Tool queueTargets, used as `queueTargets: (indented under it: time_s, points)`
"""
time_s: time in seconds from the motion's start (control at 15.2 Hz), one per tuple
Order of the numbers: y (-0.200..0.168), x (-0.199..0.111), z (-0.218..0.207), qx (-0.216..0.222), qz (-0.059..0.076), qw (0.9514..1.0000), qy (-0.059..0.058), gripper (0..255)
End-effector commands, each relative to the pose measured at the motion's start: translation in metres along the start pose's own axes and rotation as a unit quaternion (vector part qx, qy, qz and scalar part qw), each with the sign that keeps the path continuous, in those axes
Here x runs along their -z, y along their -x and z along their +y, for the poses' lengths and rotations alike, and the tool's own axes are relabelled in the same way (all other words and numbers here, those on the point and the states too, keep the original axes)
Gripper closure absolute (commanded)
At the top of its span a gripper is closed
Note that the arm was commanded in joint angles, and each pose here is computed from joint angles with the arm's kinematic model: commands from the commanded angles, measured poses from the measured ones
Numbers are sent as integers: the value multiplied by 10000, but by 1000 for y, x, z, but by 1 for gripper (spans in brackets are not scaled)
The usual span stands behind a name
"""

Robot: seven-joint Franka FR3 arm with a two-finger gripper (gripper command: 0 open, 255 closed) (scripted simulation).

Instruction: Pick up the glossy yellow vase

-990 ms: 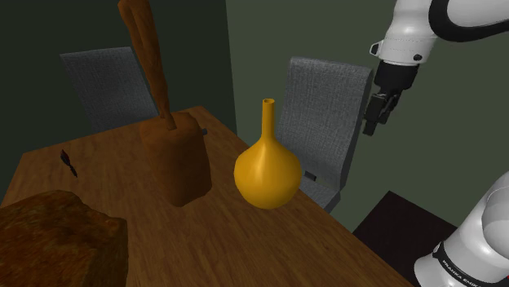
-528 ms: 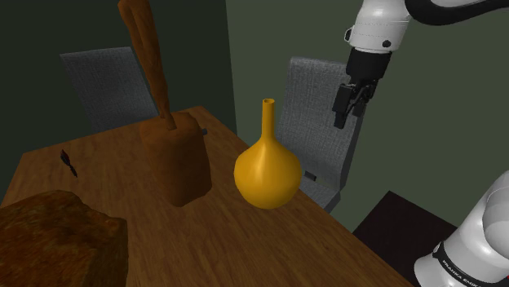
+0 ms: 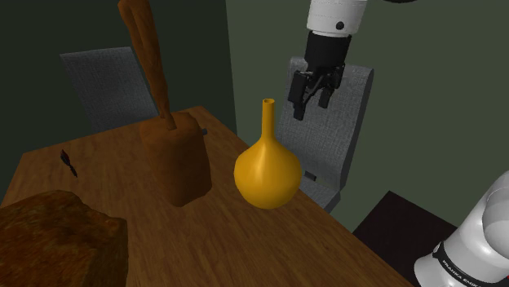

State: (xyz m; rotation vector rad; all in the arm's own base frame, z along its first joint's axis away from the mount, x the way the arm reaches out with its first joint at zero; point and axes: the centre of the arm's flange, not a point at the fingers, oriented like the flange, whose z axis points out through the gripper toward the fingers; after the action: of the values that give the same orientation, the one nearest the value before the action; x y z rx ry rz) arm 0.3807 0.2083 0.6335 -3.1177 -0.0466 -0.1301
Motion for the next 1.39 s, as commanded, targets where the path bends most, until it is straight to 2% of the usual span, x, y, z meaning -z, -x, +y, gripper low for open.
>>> queueTargets:
  time_s: [0.0,0.46,0.92,1.06,1.12,1.32]
  points:
    - [-12,10,-20,-35,59,10000,22,0]
    - [-50,35,-88,-114,240,9996,107,0]
    - [-46,-5,-87,-114,240,9996,107,0]
    - [-46,-5,-87,-114,240,9996,107,0]
    - [-47,-5,-86,-114,240,9996,107,255]
    - [-46,-5,-87,-114,240,9996,107,255]
